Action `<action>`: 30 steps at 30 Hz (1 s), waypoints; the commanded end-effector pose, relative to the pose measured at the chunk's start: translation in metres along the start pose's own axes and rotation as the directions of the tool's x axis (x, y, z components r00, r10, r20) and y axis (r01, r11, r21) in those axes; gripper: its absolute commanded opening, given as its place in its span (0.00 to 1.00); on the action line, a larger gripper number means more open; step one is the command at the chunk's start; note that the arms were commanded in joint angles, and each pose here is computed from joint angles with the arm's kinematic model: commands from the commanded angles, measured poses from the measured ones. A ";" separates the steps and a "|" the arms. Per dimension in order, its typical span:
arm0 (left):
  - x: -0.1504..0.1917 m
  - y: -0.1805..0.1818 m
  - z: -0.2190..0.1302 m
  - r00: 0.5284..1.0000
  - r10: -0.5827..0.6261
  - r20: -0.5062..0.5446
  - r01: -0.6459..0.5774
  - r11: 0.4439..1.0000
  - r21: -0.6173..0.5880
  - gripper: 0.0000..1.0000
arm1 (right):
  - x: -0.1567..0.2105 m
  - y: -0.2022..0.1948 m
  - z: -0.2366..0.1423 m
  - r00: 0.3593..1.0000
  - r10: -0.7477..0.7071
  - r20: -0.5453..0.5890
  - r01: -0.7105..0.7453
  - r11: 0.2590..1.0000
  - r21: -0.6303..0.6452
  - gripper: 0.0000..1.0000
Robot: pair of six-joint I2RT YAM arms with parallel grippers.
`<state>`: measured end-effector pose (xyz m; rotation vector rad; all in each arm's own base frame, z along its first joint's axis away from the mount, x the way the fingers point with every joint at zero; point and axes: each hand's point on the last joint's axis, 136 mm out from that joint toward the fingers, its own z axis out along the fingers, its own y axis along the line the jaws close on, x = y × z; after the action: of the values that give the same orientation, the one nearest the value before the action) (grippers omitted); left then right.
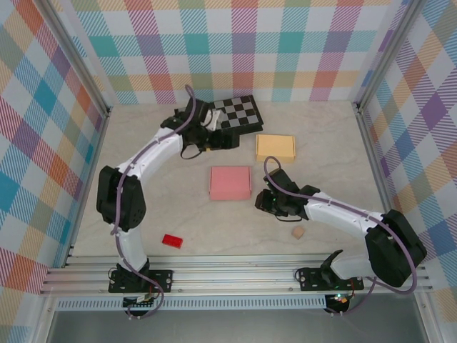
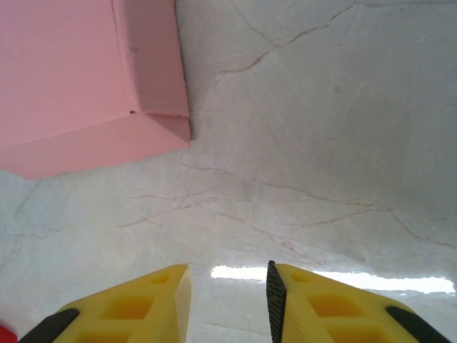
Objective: Fold the paper box
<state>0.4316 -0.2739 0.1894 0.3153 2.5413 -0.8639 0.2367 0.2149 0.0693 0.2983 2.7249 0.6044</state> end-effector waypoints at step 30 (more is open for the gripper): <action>0.072 0.060 0.078 0.960 -0.186 -0.208 0.213 0.970 0.117 0.74 | -0.072 0.052 0.060 0.991 0.105 0.082 -0.094 0.987 -0.127 0.00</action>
<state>0.4119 -0.2724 0.0468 0.2969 2.7931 -1.1403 0.3070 0.2589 0.0417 0.5051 2.6518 0.7416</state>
